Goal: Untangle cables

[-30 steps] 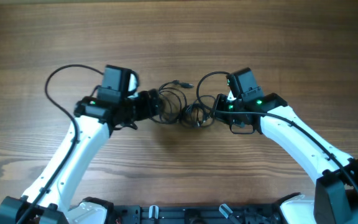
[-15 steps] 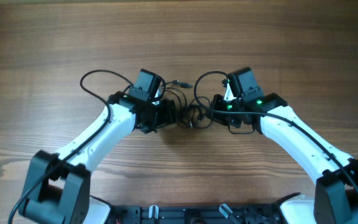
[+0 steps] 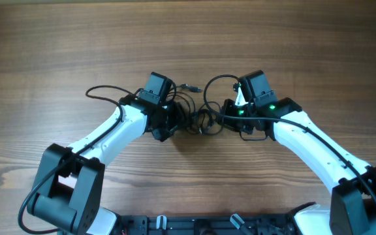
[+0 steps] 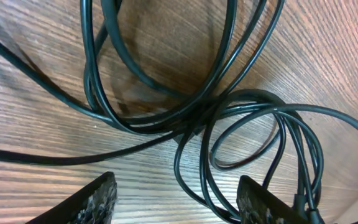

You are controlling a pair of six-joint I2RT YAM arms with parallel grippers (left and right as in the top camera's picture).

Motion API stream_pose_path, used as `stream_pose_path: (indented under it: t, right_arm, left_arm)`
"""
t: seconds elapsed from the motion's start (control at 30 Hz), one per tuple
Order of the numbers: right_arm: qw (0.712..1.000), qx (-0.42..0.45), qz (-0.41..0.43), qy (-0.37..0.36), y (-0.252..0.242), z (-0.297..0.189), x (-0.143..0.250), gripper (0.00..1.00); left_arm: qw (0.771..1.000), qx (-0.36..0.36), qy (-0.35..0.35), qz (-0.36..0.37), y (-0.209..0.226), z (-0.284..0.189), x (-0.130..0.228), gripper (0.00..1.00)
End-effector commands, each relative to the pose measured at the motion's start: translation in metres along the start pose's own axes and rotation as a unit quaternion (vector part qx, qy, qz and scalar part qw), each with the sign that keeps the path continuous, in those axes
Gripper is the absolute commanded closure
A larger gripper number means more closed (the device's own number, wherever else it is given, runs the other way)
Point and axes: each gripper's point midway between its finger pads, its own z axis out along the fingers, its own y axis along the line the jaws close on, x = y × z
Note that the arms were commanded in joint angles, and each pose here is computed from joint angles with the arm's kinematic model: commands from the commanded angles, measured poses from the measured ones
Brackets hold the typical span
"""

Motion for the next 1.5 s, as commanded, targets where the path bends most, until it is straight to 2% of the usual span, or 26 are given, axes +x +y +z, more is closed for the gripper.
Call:
stream_pose_path:
  t: [0.0,0.5,0.87,0.93,0.97,1.07,1.1,1.2,1.3,1.4,1.47]
  right_arm:
    - [1.000,-0.002,0.006,0.009,-0.001,0.003,0.001,0.96]
    - [1.000,-0.001,0.007,0.010,-0.001,0.003,0.002,0.96]
    - [1.000,-0.001,0.007,0.011,-0.002,0.003,0.002,0.96]
    - [1.000,0.000,0.008,0.011,-0.002,0.003,0.003,0.96]
    - [1.000,0.000,0.008,0.012,-0.002,0.003,0.003,0.96]
    - [1.000,0.000,0.007,0.011,-0.002,0.003,0.003,0.96]
    - [1.000,0.000,0.008,0.011,-0.002,0.003,0.003,0.96]
    - [1.000,0.001,0.007,0.011,-0.002,0.003,0.003,0.96]
    - [1.000,0.013,0.009,0.004,-0.007,0.003,0.001,0.96]
    - [0.999,0.046,0.019,-0.012,-0.019,0.002,-0.004,0.96]
    - [0.994,0.086,0.055,-0.034,-0.035,0.000,-0.008,0.96]
  left_arm:
    - [0.999,0.003,0.009,-0.045,-0.003,0.002,0.004,0.37]
    - [0.999,-0.023,-0.025,-0.016,-0.008,0.012,0.014,0.39]
    - [0.999,-0.050,-0.009,-0.018,0.001,0.029,0.028,0.41]
    - [0.998,-0.056,-0.005,-0.018,0.004,0.033,0.029,0.46]
    - [0.998,-0.057,-0.005,-0.017,0.004,0.034,0.029,0.54]
    - [0.998,-0.057,-0.005,-0.017,0.004,0.033,0.029,0.93]
    - [0.998,-0.057,-0.006,-0.018,0.005,0.033,0.028,0.96]
    - [0.998,-0.061,-0.006,-0.025,0.009,0.030,0.025,0.96]
    - [0.998,-0.058,-0.009,-0.003,0.011,0.021,0.019,0.96]
    - [0.999,-0.042,-0.021,0.026,0.006,0.003,0.013,0.96]
    - [0.998,-0.023,-0.037,0.055,0.000,-0.014,0.007,0.96]
